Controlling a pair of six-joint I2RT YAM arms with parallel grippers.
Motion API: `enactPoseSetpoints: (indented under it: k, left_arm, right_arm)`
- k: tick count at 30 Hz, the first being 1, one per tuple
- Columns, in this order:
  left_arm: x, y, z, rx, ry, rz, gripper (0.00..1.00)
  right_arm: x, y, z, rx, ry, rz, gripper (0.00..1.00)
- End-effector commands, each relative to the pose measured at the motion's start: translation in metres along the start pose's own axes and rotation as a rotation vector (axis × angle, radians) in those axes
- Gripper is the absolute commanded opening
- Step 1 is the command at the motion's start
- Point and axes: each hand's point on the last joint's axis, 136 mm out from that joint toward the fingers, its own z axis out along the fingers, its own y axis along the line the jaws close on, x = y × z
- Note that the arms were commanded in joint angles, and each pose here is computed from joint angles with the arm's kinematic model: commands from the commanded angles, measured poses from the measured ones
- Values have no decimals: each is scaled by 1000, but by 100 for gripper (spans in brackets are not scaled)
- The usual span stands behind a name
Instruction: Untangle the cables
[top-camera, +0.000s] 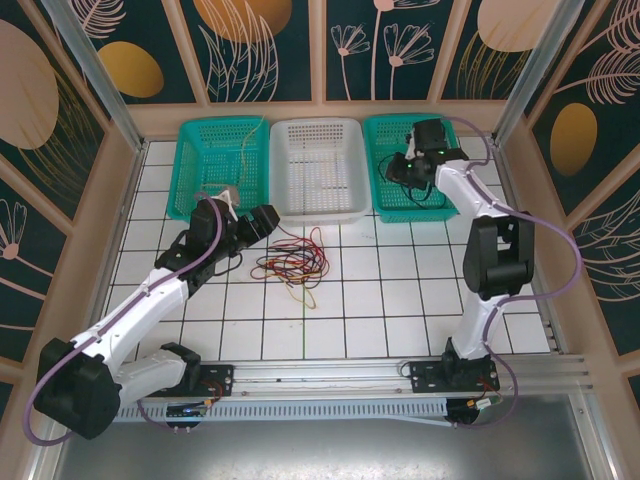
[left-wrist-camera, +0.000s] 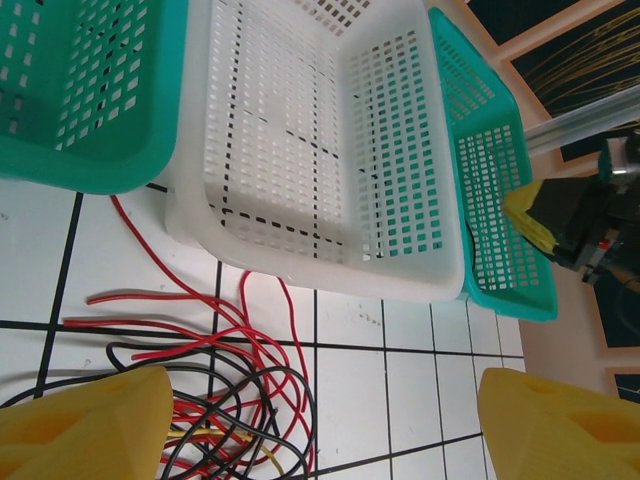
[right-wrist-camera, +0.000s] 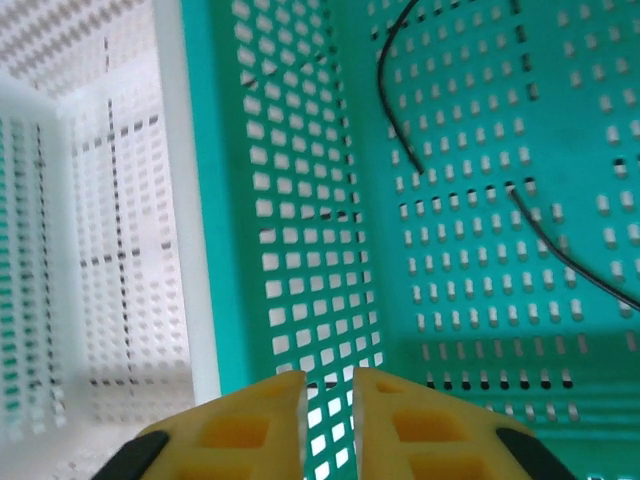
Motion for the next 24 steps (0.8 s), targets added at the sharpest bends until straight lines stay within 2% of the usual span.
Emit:
enactPoseSetpoints:
  k: [1, 10, 21, 24]
  left_arm:
    - [7, 4, 3, 9, 27, -23, 79]
    - [54, 51, 12, -78, 159, -75, 68]
    - [60, 55, 10, -80, 172, -75, 67]
    - [61, 55, 11, -79, 178, -82, 67]
  right_arm:
    - [13, 0, 19, 28, 42, -12, 13]
    - [29, 8, 33, 4, 77, 9, 9]
    - [34, 24, 35, -75, 87, 33, 7]
    - [31, 22, 32, -54, 77, 31, 7]
